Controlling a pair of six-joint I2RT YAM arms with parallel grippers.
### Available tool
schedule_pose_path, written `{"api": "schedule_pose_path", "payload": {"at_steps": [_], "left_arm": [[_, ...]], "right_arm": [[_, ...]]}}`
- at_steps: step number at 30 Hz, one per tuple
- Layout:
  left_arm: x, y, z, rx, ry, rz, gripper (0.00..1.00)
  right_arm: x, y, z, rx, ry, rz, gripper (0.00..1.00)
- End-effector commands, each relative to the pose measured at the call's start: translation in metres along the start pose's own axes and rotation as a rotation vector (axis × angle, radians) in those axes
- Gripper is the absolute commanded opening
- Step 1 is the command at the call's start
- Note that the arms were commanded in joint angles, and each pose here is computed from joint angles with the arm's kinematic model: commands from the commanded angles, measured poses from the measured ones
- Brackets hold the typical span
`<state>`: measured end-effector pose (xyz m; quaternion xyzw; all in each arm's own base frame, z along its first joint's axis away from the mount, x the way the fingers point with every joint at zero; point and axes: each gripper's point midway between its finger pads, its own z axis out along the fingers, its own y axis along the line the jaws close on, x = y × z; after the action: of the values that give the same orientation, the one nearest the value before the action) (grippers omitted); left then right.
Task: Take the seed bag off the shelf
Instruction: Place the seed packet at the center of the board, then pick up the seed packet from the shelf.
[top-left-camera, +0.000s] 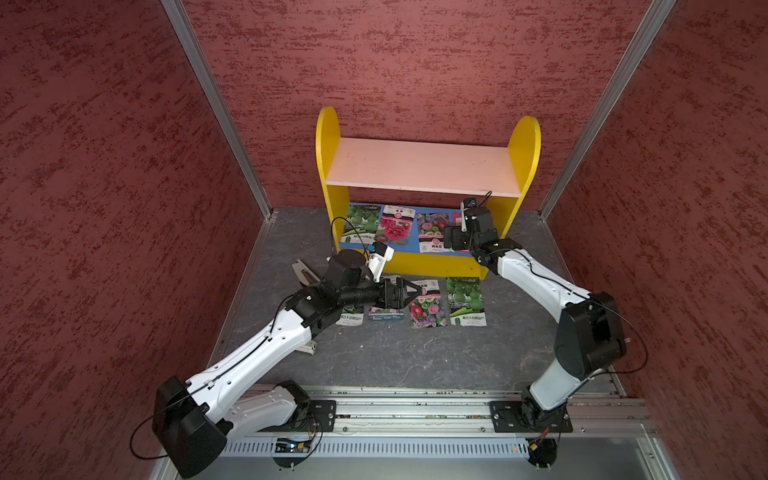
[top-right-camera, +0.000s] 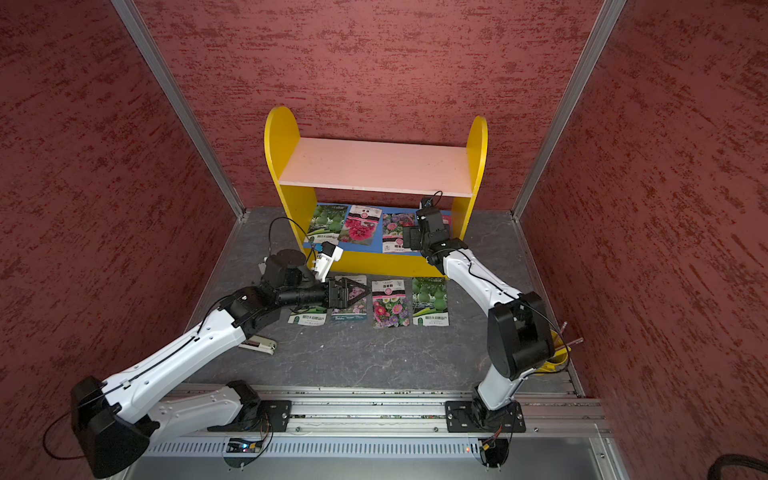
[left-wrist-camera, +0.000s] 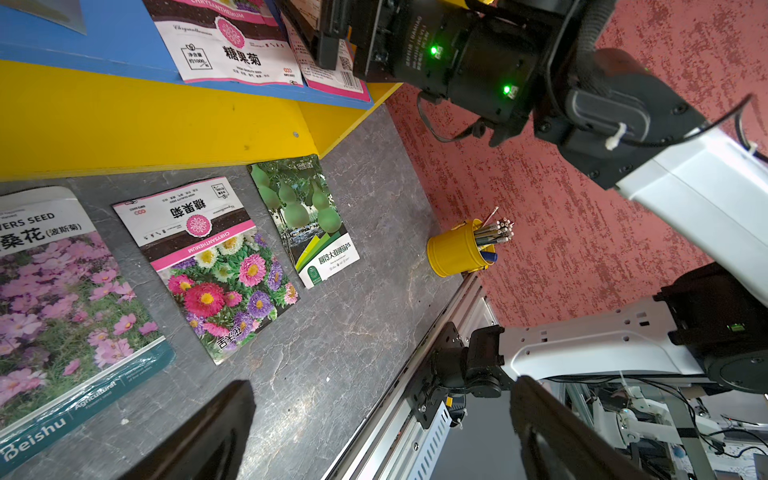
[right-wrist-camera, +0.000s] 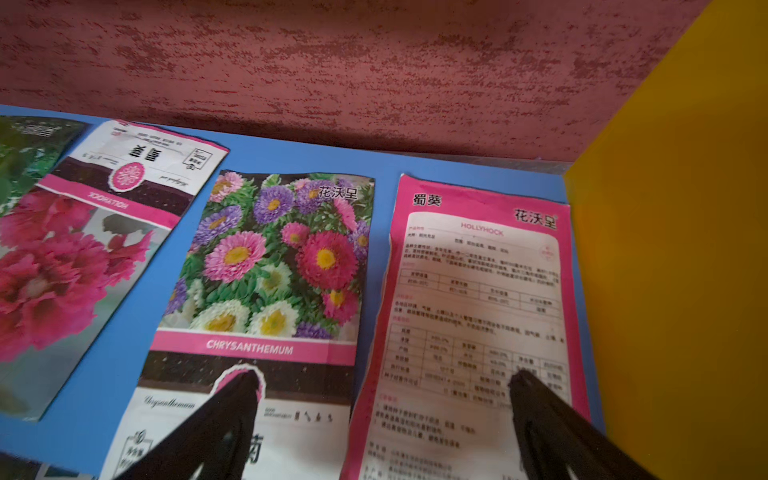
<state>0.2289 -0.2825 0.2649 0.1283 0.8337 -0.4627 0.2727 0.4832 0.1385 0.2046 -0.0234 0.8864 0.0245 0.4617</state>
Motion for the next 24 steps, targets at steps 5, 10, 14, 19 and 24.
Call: {"api": "schedule_pose_path", "payload": {"at_steps": [5, 10, 14, 19, 24], "left_arm": [[0.001, 0.0, 0.0, -0.016, -0.007, 0.028, 1.0], [-0.001, 0.001, 0.002, -0.019, -0.007, 0.028, 1.0], [-0.002, 0.001, 0.004, -0.016, -0.003, 0.029, 1.0], [-0.001, 0.001, 0.004, -0.017, -0.002, 0.032, 1.0], [-0.001, 0.001, 0.004, -0.019, 0.0, 0.032, 1.0]], "right_arm": [[-0.007, -0.036, 0.014, 0.112, 0.025, 0.008, 0.97], [0.003, -0.044, 0.018, 0.089, 0.068, 0.03, 0.94], [0.016, -0.043, 0.019, 0.061, 0.101, 0.041, 0.92], [0.035, -0.045, 0.016, 0.06, 0.135, 0.045, 0.91], [0.051, -0.049, 0.01, 0.068, 0.151, 0.057, 0.89]]}}
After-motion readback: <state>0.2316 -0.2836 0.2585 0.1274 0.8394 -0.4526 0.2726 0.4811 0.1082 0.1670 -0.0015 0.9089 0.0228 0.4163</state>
